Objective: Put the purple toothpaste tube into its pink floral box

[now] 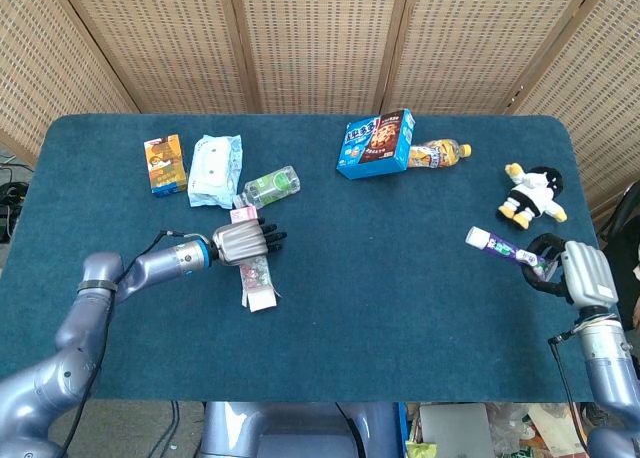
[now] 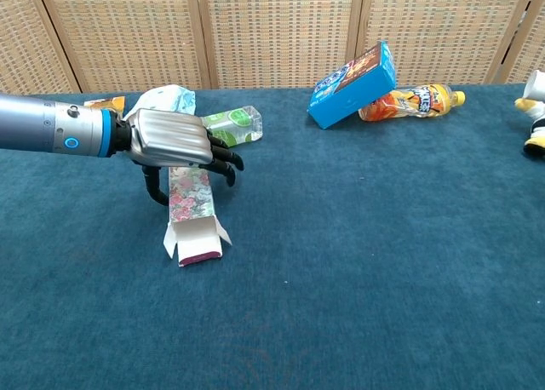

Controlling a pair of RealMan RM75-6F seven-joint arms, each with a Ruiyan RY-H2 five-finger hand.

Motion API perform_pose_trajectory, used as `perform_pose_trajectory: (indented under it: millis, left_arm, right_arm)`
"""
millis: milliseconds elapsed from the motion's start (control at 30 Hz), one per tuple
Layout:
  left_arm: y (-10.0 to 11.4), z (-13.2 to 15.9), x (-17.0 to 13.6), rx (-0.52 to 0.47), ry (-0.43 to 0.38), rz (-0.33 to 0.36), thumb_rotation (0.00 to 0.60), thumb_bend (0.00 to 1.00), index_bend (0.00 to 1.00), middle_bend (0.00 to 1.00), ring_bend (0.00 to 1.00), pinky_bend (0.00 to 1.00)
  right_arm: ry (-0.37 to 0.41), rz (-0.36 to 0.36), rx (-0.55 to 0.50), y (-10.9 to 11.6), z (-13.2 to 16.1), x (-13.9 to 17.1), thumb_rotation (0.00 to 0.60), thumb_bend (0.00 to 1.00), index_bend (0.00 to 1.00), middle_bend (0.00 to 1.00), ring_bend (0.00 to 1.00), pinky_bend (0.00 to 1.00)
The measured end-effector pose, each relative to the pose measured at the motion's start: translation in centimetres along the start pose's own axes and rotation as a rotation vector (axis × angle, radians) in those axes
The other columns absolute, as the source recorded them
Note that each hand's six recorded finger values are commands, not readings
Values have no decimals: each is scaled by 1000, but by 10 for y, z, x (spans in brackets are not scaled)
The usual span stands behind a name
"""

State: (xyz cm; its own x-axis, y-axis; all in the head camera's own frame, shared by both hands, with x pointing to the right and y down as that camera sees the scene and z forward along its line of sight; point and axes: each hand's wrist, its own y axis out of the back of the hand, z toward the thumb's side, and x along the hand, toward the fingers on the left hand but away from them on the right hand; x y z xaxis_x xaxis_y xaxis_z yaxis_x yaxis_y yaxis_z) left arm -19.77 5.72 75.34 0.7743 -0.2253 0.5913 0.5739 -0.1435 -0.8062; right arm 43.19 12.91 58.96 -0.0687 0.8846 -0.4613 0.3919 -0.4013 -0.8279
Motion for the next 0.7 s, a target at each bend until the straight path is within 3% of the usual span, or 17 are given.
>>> perform_pose_trajectory:
  millis: [133, 400, 567, 700]
  left_arm:
    - [4, 0, 0, -36, 22, 37, 600, 239, 545, 428, 452, 514]
    - [11, -5, -9, -91, 50, 101, 600, 240, 586, 460, 479, 525]
    - [25, -12, -17, -170, 80, 193, 600, 241, 586, 460, 479, 525]
    - [39, -25, -27, -302, 137, 297, 600, 241, 587, 460, 479, 525]
  right_arm:
    - [7, -4, 7, 2, 1, 2, 600, 679, 673, 667, 537, 511]
    - [25, -14, 19, 6, 6, 7, 600, 680, 673, 667, 537, 511]
    - [36, -22, 28, 9, 10, 11, 600, 680, 673, 667, 537, 511]
    - [58, -33, 50, 15, 17, 13, 600, 679, 673, 668, 537, 511]
